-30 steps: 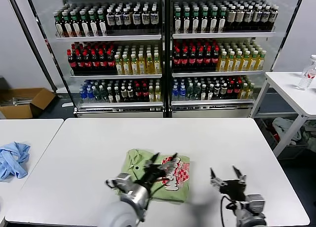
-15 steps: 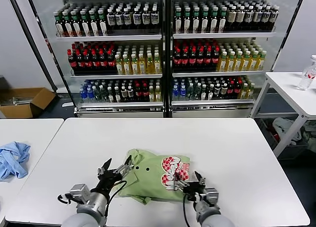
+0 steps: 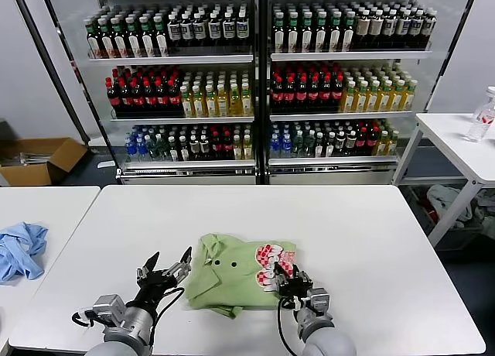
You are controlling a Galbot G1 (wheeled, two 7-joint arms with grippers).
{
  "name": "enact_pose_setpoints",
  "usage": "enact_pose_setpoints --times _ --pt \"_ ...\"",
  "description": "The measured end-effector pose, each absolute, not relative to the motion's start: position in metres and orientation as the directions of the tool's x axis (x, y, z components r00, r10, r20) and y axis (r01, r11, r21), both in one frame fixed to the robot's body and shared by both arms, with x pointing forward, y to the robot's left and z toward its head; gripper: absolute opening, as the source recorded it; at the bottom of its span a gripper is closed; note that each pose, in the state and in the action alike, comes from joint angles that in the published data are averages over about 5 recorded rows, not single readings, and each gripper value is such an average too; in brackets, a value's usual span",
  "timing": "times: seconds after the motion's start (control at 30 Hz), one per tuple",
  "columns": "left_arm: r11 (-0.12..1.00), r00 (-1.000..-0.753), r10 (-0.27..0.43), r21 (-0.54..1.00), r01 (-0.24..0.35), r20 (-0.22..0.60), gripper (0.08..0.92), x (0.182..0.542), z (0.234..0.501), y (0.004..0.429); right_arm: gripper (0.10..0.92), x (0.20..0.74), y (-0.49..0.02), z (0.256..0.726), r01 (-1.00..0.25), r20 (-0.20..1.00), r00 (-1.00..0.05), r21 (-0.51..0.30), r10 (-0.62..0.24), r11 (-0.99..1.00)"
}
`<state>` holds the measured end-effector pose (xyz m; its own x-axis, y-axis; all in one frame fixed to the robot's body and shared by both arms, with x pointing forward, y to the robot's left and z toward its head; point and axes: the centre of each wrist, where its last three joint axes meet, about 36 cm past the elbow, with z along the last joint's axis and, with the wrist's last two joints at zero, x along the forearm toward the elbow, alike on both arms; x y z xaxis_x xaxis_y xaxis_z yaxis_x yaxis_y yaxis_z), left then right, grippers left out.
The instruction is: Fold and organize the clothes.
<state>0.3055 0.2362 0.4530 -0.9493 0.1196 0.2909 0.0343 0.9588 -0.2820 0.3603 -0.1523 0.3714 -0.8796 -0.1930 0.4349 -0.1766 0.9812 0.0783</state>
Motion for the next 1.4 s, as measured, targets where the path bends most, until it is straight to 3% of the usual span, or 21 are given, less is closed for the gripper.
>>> enact_pose_setpoints --times 0.3,0.43,0.57,0.87,1.2,1.4 --pt "0.962 -0.950 0.119 -0.272 0.037 0.290 0.823 0.301 0.456 0.238 0.157 0.381 -0.200 0.374 -0.167 0.407 -0.904 -0.063 -0.127 0.984" --pt "0.962 -0.950 0.121 -0.272 0.039 0.290 0.823 0.299 0.457 0.236 0.146 0.391 -0.227 0.378 -0.163 0.396 -0.913 -0.127 -0.101 0.978" --pt "0.962 -0.949 0.124 -0.271 0.044 0.289 0.823 0.296 0.458 0.234 0.222 0.399 -0.251 0.383 -0.153 0.376 -0.923 -0.174 -0.077 0.973" --pt "0.962 -0.950 0.134 -0.269 0.056 0.283 0.823 0.290 0.460 0.227 0.482 0.398 -0.279 0.393 -0.089 0.300 -0.954 -0.221 -0.019 0.971" --pt "0.966 -0.956 0.135 -0.250 0.068 0.259 0.823 0.281 0.467 0.223 0.757 0.353 -0.286 0.412 -0.061 0.217 -0.976 -0.189 -0.019 0.980" --pt "0.970 -0.960 0.127 -0.235 0.068 0.248 0.823 0.276 0.473 0.224 0.821 0.316 -0.286 0.418 -0.060 0.205 -0.978 -0.163 -0.026 0.985"
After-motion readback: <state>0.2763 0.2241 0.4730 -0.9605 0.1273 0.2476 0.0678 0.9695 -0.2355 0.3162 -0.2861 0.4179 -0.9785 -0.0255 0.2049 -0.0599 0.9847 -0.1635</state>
